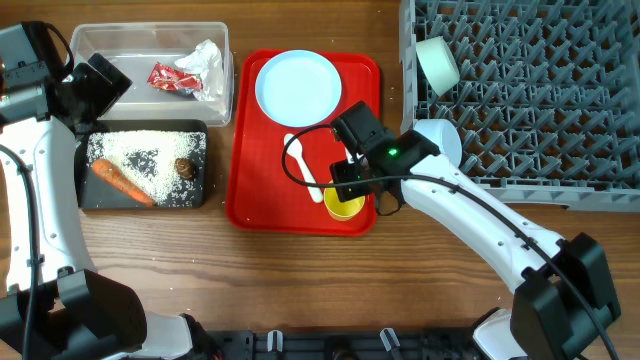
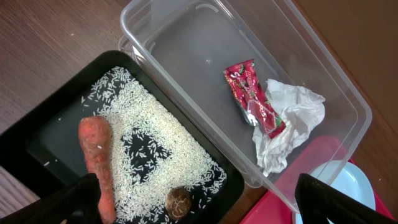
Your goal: Sort waste into correct bins and load items into the dishwasher rack
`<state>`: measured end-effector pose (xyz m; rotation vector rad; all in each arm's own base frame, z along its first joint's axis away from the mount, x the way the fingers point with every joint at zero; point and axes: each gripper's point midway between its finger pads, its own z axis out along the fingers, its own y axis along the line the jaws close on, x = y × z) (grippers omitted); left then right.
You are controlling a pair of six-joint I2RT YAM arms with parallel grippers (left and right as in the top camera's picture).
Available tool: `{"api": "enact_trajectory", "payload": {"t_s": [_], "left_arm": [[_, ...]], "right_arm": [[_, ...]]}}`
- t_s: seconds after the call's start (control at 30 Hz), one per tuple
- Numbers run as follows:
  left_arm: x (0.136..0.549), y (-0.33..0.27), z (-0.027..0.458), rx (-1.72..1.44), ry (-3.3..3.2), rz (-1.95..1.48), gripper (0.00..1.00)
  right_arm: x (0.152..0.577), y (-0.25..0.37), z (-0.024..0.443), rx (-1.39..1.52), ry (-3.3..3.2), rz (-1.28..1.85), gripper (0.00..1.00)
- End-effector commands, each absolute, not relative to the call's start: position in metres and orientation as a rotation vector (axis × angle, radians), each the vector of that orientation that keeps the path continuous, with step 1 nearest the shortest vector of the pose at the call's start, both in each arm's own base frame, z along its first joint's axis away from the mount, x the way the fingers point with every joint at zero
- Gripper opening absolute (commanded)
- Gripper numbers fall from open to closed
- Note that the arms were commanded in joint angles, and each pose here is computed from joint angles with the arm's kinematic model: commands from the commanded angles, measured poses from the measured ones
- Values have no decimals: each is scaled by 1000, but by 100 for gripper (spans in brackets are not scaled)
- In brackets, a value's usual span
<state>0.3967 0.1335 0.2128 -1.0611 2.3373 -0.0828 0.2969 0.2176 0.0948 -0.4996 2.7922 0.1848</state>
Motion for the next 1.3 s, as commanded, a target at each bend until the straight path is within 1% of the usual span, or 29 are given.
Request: {"api": "enact_trajectory", "payload": {"t_s": [0.0, 0.07, 0.17, 0.27, 0.4, 0.47, 0.5, 0.57, 0.6, 0.67, 0.73, 0.77, 0.8, 0.83, 0.93, 0.97, 1.0, 1.13, 1.2, 1.27], "left_arm": [[395, 133, 219, -1072, 2315, -94, 100], [395, 133, 219, -1072, 2315, -94, 100], [395, 133, 219, -1072, 2315, -94, 100], [396, 134, 219, -1070, 2311, -95, 100], [396, 134, 219, -1070, 2312, -95, 100], [396, 132, 219, -1076, 2311, -109, 100], [396, 126, 218, -1069, 2327, -150, 100], [398, 100, 217, -1029, 2376, -339, 100], [400, 87, 218, -967, 2398, -422, 100], [406, 49, 223, -744, 2456, -602, 100], [406, 10, 221, -637, 2508, -729, 100], [404, -28, 219, -408, 2563, -790, 98], [400, -52, 214, -268, 2601, -808, 97], [395, -75, 210, -154, 2633, -815, 97], [363, -153, 187, 370, 2715, -813, 100], [350, -171, 178, 521, 2739, -784, 100], [335, -189, 162, 669, 2784, -705, 100], [305, -229, 115, 941, 2884, -517, 98], [295, -241, 100, 1015, 2911, -496, 94], [286, -248, 84, 1072, 2947, -466, 87]], "right_arm": [[300, 226, 104, -497, 2763, 236, 64], [310, 234, 124, -487, 2714, 290, 64], [343, 242, 180, -492, 2539, 353, 64], [368, 238, 212, -447, 2438, 374, 62], [378, 226, 216, -400, 2432, 364, 63], [378, 225, 216, -396, 2436, 379, 66], [378, 225, 216, -398, 2440, 392, 70], [378, 219, 214, -385, 2456, 385, 72], [378, 215, 213, -376, 2465, 379, 73], [381, 205, 213, -345, 2471, 368, 75], [388, 188, 222, -287, 2454, 358, 77], [393, 171, 232, -207, 2436, 358, 82], [396, 158, 241, -159, 2417, 354, 83], [397, 146, 248, -127, 2399, 347, 85], [400, 104, 273, -16, 2334, 308, 94], [400, 93, 279, 7, 2316, 295, 98], [400, 85, 283, 27, 2306, 288, 98], [398, 81, 282, 40, 2314, 283, 98], [397, 81, 280, 40, 2325, 281, 98], [394, 81, 277, 40, 2341, 277, 99]]}}
